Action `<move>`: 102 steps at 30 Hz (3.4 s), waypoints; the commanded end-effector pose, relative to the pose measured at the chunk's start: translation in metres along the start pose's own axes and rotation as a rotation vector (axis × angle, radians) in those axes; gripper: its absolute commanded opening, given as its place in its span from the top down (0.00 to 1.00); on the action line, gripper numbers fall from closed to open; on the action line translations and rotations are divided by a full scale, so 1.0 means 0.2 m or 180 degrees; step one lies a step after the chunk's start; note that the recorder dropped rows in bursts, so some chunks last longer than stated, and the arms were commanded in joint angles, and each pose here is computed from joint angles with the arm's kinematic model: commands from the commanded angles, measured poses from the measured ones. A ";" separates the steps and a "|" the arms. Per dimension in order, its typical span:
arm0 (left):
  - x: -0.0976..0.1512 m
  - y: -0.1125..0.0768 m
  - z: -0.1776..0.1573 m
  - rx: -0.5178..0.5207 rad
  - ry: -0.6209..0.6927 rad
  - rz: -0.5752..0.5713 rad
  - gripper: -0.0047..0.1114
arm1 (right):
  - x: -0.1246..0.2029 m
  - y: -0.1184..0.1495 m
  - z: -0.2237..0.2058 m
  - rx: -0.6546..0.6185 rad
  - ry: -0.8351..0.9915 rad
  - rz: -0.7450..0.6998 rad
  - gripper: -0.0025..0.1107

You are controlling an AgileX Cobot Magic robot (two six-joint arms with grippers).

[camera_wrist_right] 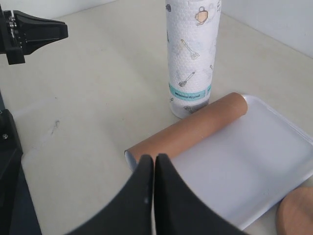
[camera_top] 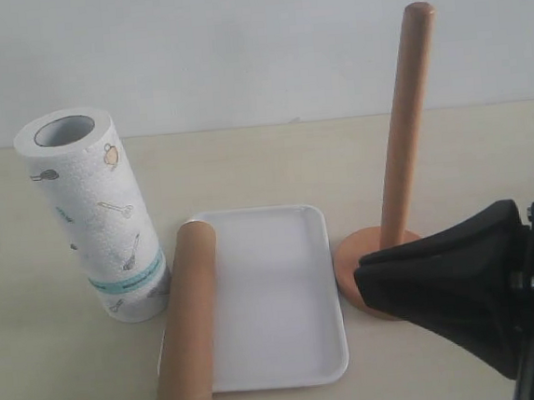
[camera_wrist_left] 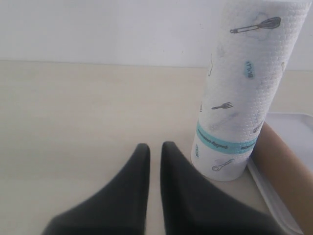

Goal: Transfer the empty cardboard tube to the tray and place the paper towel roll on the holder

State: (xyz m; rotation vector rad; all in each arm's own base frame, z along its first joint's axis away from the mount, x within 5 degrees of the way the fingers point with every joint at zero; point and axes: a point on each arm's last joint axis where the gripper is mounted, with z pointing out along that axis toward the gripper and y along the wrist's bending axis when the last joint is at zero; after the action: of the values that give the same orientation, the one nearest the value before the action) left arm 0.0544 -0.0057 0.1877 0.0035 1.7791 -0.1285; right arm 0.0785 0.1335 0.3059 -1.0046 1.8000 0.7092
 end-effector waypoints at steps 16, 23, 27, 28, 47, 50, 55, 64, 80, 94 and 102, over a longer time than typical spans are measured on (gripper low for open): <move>0.01 0.00 0.00 -0.0011 0.0003 -0.0015 0.89 | 0.00 0.00 -0.01 -0.0004 -0.0050 -0.0016 0.98; 0.01 0.00 0.00 -0.0011 0.0003 -0.0015 0.89 | -0.02 -0.02 -0.07 0.0083 -0.0221 -0.0063 0.98; 0.01 0.00 0.00 -0.0011 0.0003 -0.0015 0.89 | 0.04 -0.11 -0.16 0.0609 -0.0584 -0.0068 0.98; 0.01 0.00 0.00 -0.0011 0.0003 -0.0015 0.89 | 0.08 -0.15 -0.18 0.0817 -0.0684 -0.0015 0.98; 0.01 0.00 0.00 -0.0011 0.0003 -0.0015 0.89 | 0.79 -0.22 -0.29 0.2626 -0.0509 0.0654 0.98; 0.01 0.00 0.00 -0.0013 0.0003 -0.0008 0.89 | 0.80 -0.21 -0.29 0.2603 -0.0481 0.0750 0.98; 0.01 0.00 0.00 -0.0013 0.0003 -0.0008 0.89 | 0.80 -0.22 -0.29 0.2615 -0.0534 0.0887 0.98; 0.01 0.00 0.00 -0.0013 0.0003 -0.0008 0.89 | 0.81 -0.22 -0.30 0.2643 -0.0604 0.1057 0.98; 0.01 0.00 0.00 -0.0013 0.0003 -0.0008 0.89 | 0.81 -0.23 -0.30 0.2741 -0.0611 0.1088 0.98; 0.01 0.00 0.00 -0.0013 0.0003 -0.0008 0.89 | 0.81 -0.24 -0.31 0.2935 -0.0637 0.1203 0.98; 0.01 0.00 0.00 -0.0013 0.0003 -0.0008 0.89 | 0.82 -0.24 -0.31 0.2931 -0.0621 0.1211 0.98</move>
State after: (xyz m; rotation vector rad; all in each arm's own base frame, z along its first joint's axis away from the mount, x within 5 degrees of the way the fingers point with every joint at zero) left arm 0.0543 -0.0056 0.1875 0.0046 1.7806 -0.1268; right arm 0.0531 0.0059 0.1805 0.0145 1.8485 0.1260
